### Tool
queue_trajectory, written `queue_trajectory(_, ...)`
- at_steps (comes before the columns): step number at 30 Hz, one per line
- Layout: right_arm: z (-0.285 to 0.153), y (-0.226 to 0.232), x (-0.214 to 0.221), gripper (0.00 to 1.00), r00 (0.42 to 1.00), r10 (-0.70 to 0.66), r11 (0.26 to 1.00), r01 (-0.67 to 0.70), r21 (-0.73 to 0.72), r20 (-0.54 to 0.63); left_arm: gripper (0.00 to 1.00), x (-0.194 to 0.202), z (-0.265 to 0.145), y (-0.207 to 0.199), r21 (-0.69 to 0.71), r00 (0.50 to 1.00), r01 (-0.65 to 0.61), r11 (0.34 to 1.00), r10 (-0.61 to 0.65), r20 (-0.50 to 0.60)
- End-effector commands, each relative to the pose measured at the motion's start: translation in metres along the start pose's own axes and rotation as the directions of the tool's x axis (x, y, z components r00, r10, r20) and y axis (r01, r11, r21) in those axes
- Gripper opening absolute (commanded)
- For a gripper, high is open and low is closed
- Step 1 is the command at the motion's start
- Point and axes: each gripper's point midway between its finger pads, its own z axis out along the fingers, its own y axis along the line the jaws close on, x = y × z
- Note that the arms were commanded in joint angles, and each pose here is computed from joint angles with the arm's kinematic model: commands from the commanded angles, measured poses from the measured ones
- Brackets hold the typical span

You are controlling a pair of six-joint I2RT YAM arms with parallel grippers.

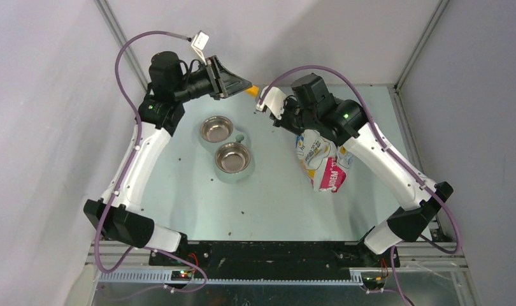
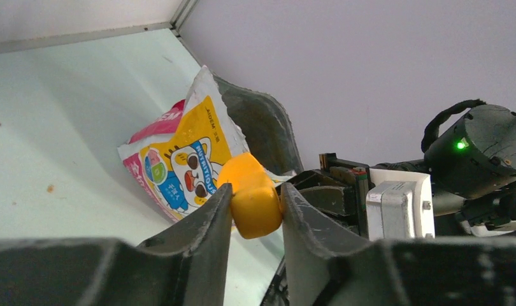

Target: Serve the pet food

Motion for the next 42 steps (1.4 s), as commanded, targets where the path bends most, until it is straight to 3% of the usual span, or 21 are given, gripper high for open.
queue_trajectory(1,-0.011,-0.018,-0.030,0.00,0.995,-0.034,0.997,0.027,0.071,0.093,0.30,-0.001,0.001,-0.010,0.050,0.999,-0.035,0.998,0.036,-0.017)
queue_trajectory(6,-0.009,-0.017,-0.026,0.00,0.996,-0.036,0.997,0.030,0.075,0.080,0.02,0.005,0.000,-0.011,0.075,0.999,-0.034,0.997,0.037,-0.038)
queue_trajectory(8,-0.009,-0.015,-0.024,0.02,0.997,-0.032,0.997,0.027,0.068,0.075,0.00,0.006,-0.002,-0.011,0.085,0.998,-0.039,0.996,0.042,-0.038)
queue_trajectory(14,-0.028,0.012,-0.024,0.50,0.989,0.040,0.993,-0.023,-0.117,0.145,0.00,0.013,-0.014,-0.007,0.109,0.996,-0.076,0.991,0.081,-0.048)
queue_trajectory(20,-0.079,0.022,-0.036,0.64,0.923,0.261,0.917,-0.145,-0.371,0.284,0.00,0.039,-0.033,-0.005,0.165,0.983,-0.118,0.979,0.139,-0.124)
queue_trajectory(25,-0.084,0.014,-0.028,0.67,0.905,0.279,0.908,-0.140,-0.395,0.322,0.00,0.053,-0.046,-0.020,0.266,0.967,-0.169,0.949,0.211,-0.140)
queue_trajectory(33,-0.062,0.033,-0.034,0.64,0.898,0.298,0.870,-0.115,-0.480,0.325,0.00,0.050,-0.050,-0.038,0.347,0.970,-0.142,0.927,0.200,-0.135)
queue_trajectory(38,-0.045,0.039,-0.033,0.58,0.902,0.319,0.857,-0.143,-0.494,0.292,0.00,0.036,-0.049,-0.053,0.400,0.978,-0.127,0.908,0.183,-0.105)
queue_trajectory(42,-0.034,0.035,-0.031,0.48,0.902,0.335,0.862,-0.177,-0.475,0.273,0.00,0.029,-0.048,-0.057,0.411,0.980,-0.115,0.904,0.170,-0.100)
